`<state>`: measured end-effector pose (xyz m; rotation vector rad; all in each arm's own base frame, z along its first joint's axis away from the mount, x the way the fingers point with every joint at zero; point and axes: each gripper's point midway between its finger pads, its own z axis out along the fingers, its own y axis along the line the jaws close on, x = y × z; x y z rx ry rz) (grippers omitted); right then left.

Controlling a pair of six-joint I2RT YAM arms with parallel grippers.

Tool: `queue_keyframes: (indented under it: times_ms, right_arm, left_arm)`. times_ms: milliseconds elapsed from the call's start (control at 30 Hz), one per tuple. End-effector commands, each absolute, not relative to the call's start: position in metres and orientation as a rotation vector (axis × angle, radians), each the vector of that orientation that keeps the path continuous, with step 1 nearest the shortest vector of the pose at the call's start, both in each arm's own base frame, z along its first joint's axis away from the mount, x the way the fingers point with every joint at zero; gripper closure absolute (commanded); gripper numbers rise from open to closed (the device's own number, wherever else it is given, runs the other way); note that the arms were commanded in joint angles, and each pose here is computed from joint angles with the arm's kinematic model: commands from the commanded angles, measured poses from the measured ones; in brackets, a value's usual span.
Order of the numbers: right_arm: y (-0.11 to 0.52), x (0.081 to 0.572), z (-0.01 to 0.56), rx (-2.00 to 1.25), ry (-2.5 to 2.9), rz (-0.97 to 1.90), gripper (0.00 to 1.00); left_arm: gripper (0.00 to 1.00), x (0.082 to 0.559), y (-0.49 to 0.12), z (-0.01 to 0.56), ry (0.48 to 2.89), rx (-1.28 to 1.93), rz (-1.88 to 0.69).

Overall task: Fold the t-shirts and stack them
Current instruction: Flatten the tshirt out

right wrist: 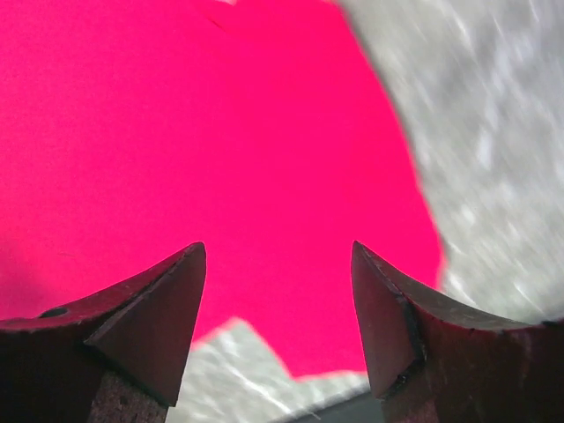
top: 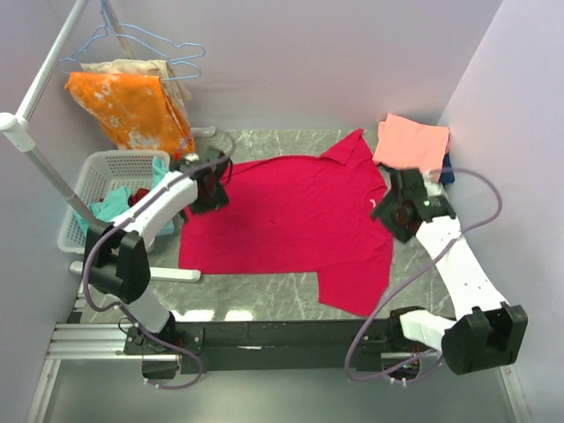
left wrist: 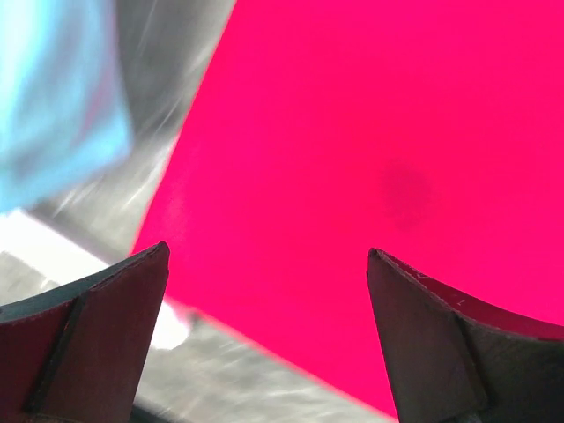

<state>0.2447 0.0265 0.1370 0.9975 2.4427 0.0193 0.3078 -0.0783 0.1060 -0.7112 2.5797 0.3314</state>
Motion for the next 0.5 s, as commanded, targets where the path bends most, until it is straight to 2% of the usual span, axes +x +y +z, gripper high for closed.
queue_keyframes:
  times_ms: [0, 33, 100, 133, 200, 233, 467]
  right_arm:
    - [0.030, 0.305, 0.188, 0.898, 2.307, 0.095, 0.27]
    - [0.034, 0.314, 0.190, 0.874, 2.317, 0.108, 0.27]
    - [0.040, 0.335, 0.187, 0.843, 2.348, 0.115, 0.29]
    - [0.043, 0.342, 0.186, 0.838, 2.356, 0.123, 0.29]
    - [0.048, 0.357, 0.182, 0.824, 2.374, 0.134, 0.30]
    - [0.050, 0.361, 0.180, 0.818, 2.380, 0.141, 0.30]
    - [0.055, 0.379, 0.149, 0.814, 2.463, 0.119, 0.31]
  left_arm:
    - [0.01, 0.371, -0.091, 0.143, 2.460, -0.698, 0.175]
    - [0.01, 0.391, -0.091, 0.152, 2.433, -0.725, 0.134]
    - [0.01, 0.414, -0.098, 0.129, 2.488, -0.714, 0.124]
    - [0.01, 0.433, -0.100, 0.140, 2.461, -0.719, 0.090]
    - [0.00, 0.450, -0.107, 0.115, 2.518, -0.697, 0.111]
    - [0.00, 0.462, -0.111, 0.122, 2.503, -0.689, 0.087]
    - [0.05, 0.490, -0.123, 0.090, 2.552, -0.666, 0.042]
